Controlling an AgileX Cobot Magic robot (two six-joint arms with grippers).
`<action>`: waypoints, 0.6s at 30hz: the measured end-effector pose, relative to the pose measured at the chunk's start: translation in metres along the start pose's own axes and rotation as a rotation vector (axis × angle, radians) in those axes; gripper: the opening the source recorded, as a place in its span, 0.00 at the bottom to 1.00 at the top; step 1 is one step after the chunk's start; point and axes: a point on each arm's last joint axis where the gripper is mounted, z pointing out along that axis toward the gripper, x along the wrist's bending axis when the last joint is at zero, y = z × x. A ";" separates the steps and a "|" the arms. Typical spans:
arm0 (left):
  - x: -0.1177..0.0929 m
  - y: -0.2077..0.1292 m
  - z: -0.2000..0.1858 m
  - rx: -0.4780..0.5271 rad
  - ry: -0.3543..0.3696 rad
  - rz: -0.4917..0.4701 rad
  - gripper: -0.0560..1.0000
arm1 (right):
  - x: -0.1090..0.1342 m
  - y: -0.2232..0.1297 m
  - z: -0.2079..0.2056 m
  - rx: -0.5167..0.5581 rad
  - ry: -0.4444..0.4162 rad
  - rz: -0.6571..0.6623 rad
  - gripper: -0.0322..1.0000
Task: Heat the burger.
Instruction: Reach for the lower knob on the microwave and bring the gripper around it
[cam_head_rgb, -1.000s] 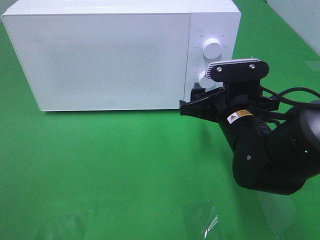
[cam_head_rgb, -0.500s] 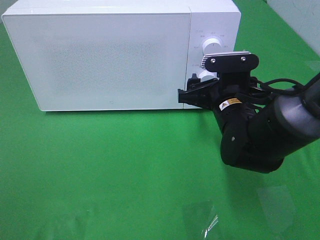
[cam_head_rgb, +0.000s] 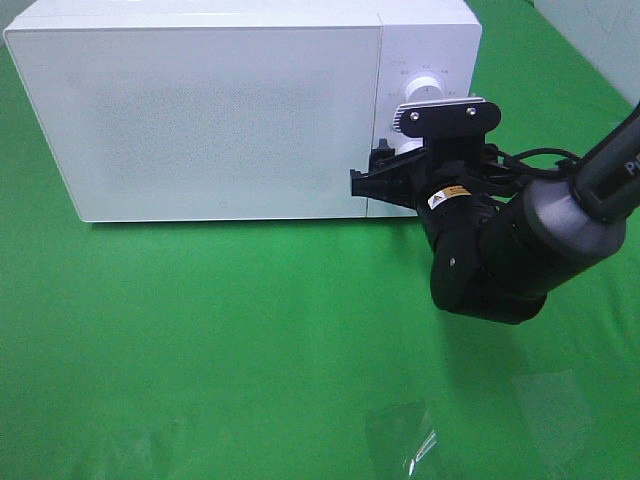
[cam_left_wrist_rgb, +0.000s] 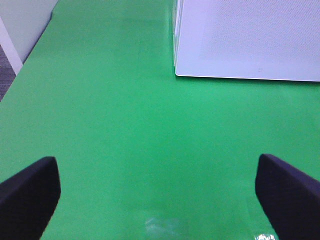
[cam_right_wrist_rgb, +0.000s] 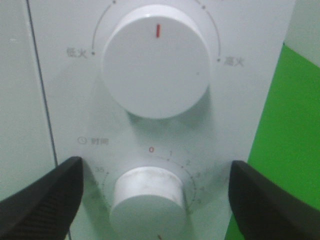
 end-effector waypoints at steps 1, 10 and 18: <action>0.000 0.000 0.000 0.000 0.000 0.000 0.98 | 0.000 0.000 0.000 0.000 0.000 0.000 0.78; 0.000 0.000 0.000 0.000 0.000 0.000 0.98 | -0.001 -0.003 0.001 0.005 -0.003 -0.002 0.77; 0.000 0.000 0.000 0.000 0.000 0.000 0.98 | 0.000 -0.006 0.001 0.013 0.003 -0.008 0.77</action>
